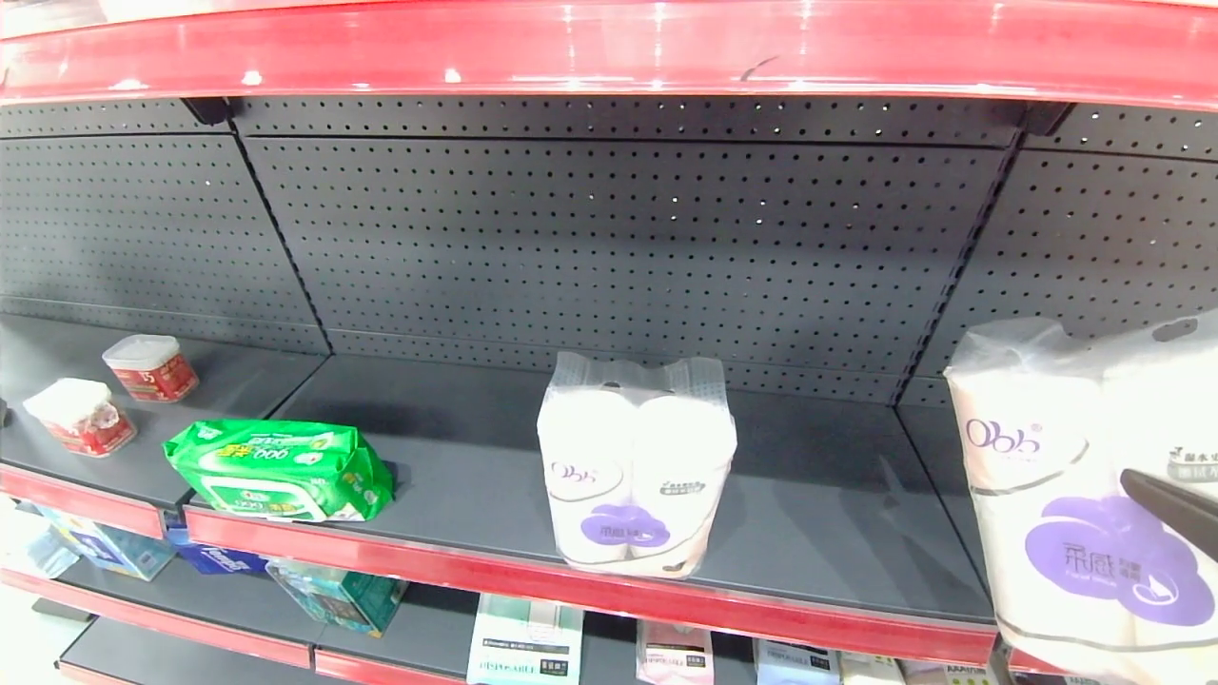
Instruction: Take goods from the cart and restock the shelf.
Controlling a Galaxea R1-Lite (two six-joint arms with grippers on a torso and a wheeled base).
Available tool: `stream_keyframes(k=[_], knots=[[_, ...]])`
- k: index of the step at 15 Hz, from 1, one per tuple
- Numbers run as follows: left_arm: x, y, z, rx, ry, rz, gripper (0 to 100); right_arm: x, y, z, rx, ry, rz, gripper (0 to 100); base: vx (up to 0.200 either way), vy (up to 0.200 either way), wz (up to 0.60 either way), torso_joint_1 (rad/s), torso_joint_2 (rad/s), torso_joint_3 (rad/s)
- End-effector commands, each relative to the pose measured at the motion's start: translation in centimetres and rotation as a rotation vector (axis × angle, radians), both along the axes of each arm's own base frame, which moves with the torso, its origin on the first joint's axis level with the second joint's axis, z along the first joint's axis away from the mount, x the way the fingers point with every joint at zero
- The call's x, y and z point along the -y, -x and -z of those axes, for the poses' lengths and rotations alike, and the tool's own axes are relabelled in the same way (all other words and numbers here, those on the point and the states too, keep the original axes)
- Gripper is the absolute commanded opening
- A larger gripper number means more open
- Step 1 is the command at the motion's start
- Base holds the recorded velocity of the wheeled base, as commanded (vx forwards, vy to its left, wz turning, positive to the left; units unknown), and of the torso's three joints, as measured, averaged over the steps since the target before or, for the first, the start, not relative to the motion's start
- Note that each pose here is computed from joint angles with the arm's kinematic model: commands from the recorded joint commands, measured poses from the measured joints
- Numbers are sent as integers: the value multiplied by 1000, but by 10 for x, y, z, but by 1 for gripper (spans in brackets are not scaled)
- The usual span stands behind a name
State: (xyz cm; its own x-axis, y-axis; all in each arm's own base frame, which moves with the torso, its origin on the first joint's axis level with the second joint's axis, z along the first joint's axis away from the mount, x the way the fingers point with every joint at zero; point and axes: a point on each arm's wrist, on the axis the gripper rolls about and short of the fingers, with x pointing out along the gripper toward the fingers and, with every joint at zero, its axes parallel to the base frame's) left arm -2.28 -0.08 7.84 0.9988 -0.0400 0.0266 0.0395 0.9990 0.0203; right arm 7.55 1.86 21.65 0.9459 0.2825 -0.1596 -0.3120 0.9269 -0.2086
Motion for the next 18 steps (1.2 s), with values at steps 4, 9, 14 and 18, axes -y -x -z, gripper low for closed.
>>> stream_keyframes(k=[4, 9, 14, 18], knots=[[0, 0, 0, 1, 4, 2, 100, 0, 1, 2, -2, 1, 2, 0, 0, 0, 0, 0, 0, 0], [0, 0, 0, 1, 4, 3, 100, 0, 1, 2, -5, 2, 6, 0, 0, 0, 0, 0, 0, 0], [0, 0, 0, 1, 4, 2, 100, 1, 4, 3, 0, 3, 13, 0, 0, 0, 0, 0, 0, 0], [0, 0, 0, 1, 2, 3, 100, 1, 3, 6, -13, 6, 11, 0, 0, 0, 0, 0, 0, 0]])
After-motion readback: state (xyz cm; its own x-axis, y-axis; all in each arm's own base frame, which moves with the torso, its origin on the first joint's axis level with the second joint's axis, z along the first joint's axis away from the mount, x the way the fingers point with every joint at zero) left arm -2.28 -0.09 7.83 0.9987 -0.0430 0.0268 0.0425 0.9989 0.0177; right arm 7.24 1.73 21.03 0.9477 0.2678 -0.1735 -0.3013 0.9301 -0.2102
